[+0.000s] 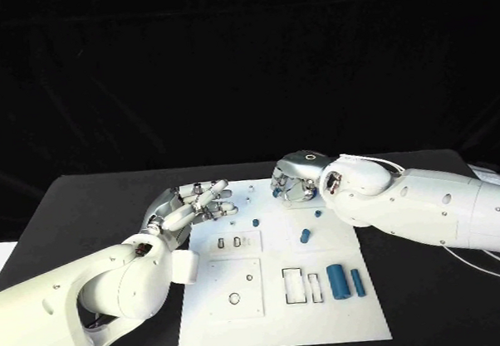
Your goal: Assemble the parts on the task board
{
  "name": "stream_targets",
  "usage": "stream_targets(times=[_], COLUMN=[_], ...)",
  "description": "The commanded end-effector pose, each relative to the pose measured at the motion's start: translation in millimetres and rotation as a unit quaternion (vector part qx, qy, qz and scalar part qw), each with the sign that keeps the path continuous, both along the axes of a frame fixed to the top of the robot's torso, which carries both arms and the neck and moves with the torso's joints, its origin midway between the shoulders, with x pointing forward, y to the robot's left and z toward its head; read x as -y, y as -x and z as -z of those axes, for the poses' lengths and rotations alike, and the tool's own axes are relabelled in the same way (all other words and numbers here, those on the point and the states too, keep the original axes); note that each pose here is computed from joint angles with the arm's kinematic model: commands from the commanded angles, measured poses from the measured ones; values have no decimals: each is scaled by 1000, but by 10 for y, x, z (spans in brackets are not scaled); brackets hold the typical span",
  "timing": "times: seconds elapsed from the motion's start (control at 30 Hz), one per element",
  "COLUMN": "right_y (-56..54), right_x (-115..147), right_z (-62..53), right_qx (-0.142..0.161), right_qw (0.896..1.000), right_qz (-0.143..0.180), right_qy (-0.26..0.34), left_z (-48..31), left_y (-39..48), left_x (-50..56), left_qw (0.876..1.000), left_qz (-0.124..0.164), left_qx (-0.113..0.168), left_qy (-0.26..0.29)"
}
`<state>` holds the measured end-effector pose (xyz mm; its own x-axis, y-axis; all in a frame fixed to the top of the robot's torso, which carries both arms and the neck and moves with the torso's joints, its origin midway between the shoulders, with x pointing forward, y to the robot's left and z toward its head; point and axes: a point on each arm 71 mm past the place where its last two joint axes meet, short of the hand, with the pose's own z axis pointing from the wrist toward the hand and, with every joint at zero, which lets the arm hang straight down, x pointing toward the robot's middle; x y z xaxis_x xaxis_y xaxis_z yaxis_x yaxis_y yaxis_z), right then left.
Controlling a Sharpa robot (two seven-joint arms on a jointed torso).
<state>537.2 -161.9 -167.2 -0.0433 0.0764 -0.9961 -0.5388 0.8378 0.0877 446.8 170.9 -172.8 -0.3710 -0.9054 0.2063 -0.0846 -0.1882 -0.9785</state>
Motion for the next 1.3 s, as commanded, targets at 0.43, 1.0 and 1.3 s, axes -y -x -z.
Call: stream_targets(times=[0.43, 1.0, 1.3], right_y=[-101, -185, -234], right_x=[-245, -369, -405], right_z=[-45, -3, 19], right_qx=[29, 20, 18], right_qw=[999, 999, 999], right_qz=[16, 30, 39], right_qy=[-39, -21, -14], left_z=[-24, -73, -88], left_y=[4, -6, -7], left_x=[10, 16, 25], left_qw=[1000, 1000, 1000], left_qz=[11, 12, 13], left_qx=[3, 7, 8], left_qy=[7, 7, 7])
